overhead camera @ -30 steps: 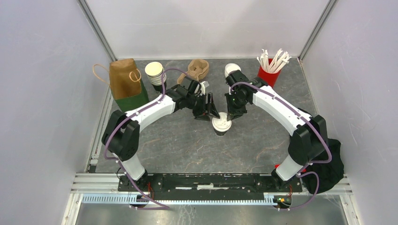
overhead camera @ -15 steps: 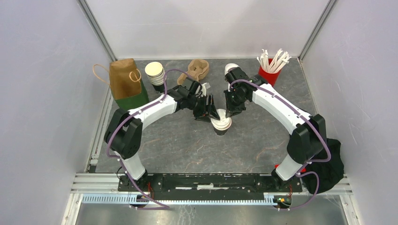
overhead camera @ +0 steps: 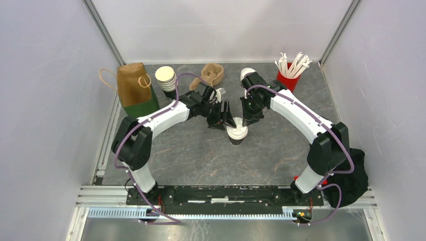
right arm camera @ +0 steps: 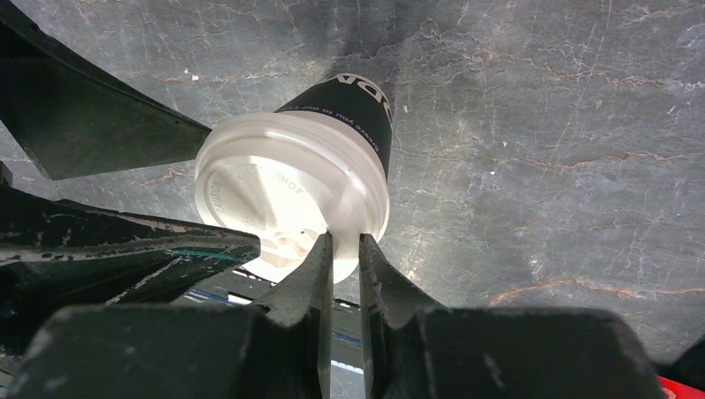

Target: Pack the takeout coffee

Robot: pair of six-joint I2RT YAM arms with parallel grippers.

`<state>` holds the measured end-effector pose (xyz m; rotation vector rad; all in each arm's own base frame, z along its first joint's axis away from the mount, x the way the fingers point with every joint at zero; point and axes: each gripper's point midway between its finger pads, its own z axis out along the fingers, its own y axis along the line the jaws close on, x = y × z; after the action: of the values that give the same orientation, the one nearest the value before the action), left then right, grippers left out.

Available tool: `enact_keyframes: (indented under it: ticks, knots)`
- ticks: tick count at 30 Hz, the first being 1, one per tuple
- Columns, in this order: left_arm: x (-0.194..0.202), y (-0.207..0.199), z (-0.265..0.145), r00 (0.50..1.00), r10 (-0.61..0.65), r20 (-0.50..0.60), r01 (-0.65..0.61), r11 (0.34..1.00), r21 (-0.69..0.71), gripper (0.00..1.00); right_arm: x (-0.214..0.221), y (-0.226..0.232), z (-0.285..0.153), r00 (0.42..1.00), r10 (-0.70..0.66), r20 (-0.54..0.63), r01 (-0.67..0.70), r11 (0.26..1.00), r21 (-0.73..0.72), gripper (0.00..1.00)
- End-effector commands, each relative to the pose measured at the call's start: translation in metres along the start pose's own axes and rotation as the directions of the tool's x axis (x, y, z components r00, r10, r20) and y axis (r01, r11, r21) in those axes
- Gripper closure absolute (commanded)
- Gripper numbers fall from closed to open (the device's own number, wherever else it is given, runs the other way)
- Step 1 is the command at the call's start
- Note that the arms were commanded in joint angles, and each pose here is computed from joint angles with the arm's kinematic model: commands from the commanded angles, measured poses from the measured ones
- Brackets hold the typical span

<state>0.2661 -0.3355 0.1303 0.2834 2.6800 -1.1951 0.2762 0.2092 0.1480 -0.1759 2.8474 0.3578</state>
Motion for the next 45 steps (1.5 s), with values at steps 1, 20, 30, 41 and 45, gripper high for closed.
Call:
enact_keyframes:
  ticks: [1, 20, 30, 41, 45]
  knots:
    - [-0.007, -0.01, -0.001, 0.999, 0.049, 0.003, -0.049, 0.998, 0.04, 0.28, -0.004, -0.004, -0.007, 1.0, -0.001, 0.02, 0.001, 1.0, 0.009, 0.9]
    - [-0.007, -0.008, -0.003, 0.999, 0.047, 0.007, -0.048, 0.999, 0.024, 0.33, 0.002, -0.002, -0.004, 1.0, 0.004, -0.009, -0.004, 1.0, -0.013, 0.88]
    - [-0.005, -0.009, -0.004, 0.999, 0.044, 0.001, -0.044, 0.999, 0.027, 0.35, 0.005, -0.004, -0.004, 1.0, -0.003, -0.021, 0.003, 1.0, -0.007, 0.88]
    - [-0.003, -0.008, -0.003, 0.999, 0.041, -0.005, -0.041, 0.999, 0.027, 0.31, 0.002, -0.003, -0.014, 1.0, -0.007, -0.012, 0.007, 1.0, -0.008, 0.87]
    - [-0.002, -0.007, -0.002, 0.999, 0.04, -0.009, -0.04, 0.999, 0.029, 0.31, 0.002, -0.002, -0.014, 1.0, -0.007, -0.015, 0.007, 1.0, -0.011, 0.87]
